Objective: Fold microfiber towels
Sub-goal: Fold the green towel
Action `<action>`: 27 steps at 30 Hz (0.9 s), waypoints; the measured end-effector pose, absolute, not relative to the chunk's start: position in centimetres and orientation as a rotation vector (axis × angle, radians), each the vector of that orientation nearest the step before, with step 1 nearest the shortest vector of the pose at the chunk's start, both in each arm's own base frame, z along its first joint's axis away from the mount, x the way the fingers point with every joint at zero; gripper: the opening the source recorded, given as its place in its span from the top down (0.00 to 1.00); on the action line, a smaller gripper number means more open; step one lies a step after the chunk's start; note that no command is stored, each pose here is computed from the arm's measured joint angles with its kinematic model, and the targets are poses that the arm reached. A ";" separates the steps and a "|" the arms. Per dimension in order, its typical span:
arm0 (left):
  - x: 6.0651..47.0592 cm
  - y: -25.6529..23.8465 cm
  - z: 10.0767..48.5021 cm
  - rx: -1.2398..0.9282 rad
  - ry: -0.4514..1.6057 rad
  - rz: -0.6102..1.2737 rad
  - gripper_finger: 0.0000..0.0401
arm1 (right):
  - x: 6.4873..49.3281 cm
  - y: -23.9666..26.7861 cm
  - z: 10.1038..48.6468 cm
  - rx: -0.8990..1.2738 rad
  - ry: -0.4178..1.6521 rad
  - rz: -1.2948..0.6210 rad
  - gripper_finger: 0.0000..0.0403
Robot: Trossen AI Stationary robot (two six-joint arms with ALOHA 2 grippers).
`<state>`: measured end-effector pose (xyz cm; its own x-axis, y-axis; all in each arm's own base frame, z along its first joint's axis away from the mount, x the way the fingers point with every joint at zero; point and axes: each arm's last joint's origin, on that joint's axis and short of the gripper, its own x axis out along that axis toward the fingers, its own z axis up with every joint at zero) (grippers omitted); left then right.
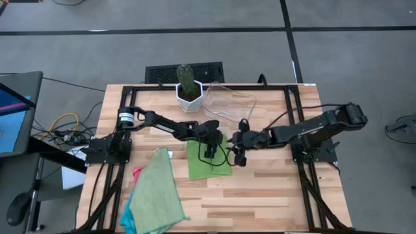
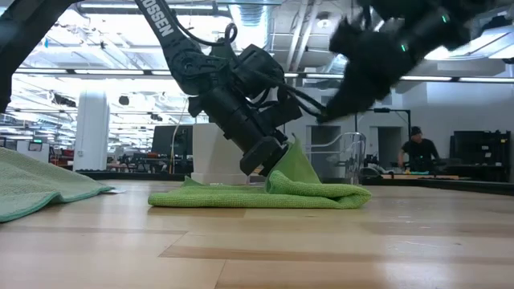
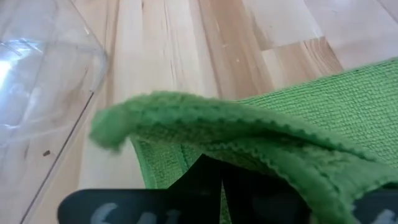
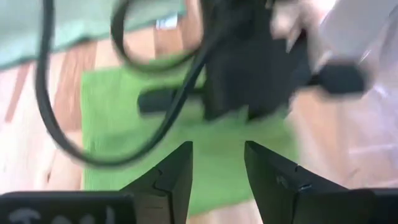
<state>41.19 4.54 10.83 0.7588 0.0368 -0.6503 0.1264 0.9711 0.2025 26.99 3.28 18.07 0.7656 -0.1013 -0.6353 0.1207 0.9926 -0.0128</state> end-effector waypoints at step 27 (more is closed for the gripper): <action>41.2 4.5 10.9 0.235 0.706 -0.042 1.00 | 30.1 10.4 8.9 0.051 0.494 0.041 0.79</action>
